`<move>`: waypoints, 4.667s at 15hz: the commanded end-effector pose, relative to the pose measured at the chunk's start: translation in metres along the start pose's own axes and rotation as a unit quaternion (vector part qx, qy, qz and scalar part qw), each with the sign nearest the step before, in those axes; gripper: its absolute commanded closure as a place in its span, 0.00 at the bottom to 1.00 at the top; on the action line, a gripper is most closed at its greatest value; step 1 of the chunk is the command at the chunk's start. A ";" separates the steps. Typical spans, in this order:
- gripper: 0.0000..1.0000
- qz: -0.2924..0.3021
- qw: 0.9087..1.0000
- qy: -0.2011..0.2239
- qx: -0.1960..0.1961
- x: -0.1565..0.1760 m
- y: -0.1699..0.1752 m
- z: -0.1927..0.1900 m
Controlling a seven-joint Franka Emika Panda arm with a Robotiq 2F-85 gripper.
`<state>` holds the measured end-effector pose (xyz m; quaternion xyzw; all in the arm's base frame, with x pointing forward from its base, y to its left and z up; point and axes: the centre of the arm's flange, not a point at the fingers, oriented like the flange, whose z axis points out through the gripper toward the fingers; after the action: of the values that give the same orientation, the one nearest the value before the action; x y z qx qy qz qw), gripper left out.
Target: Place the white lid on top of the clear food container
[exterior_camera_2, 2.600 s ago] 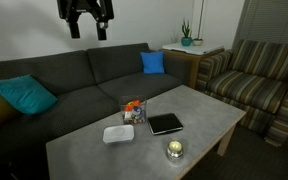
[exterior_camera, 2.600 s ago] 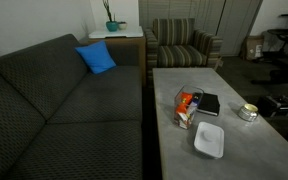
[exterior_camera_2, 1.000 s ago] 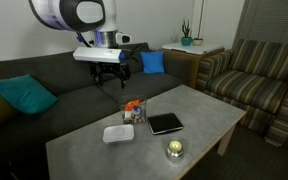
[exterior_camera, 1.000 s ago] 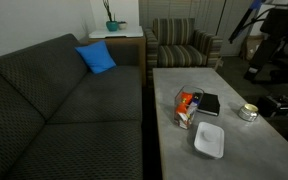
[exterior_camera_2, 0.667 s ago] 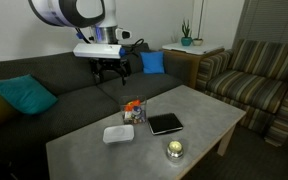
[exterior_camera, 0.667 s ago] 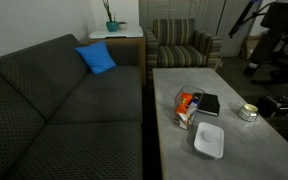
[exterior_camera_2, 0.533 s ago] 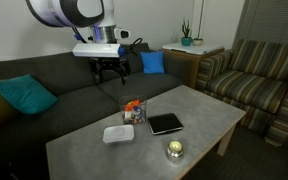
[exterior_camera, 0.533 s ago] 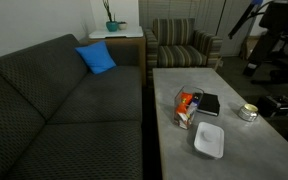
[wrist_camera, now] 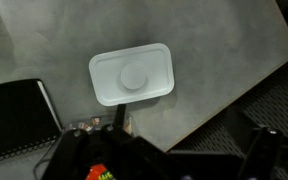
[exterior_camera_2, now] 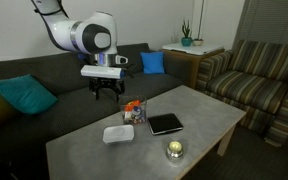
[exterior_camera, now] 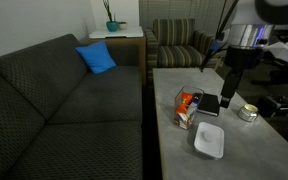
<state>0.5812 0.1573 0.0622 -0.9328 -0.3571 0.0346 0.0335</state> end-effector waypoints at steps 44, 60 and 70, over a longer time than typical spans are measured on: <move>0.73 -0.035 0.998 0.025 -0.034 0.039 0.032 0.205; 0.00 0.001 0.999 0.033 -0.037 0.017 0.037 0.165; 0.00 -0.004 0.999 -0.032 0.003 -0.003 0.020 0.180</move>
<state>0.5901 0.1588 -0.1123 -0.9306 -0.3635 0.0373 0.0208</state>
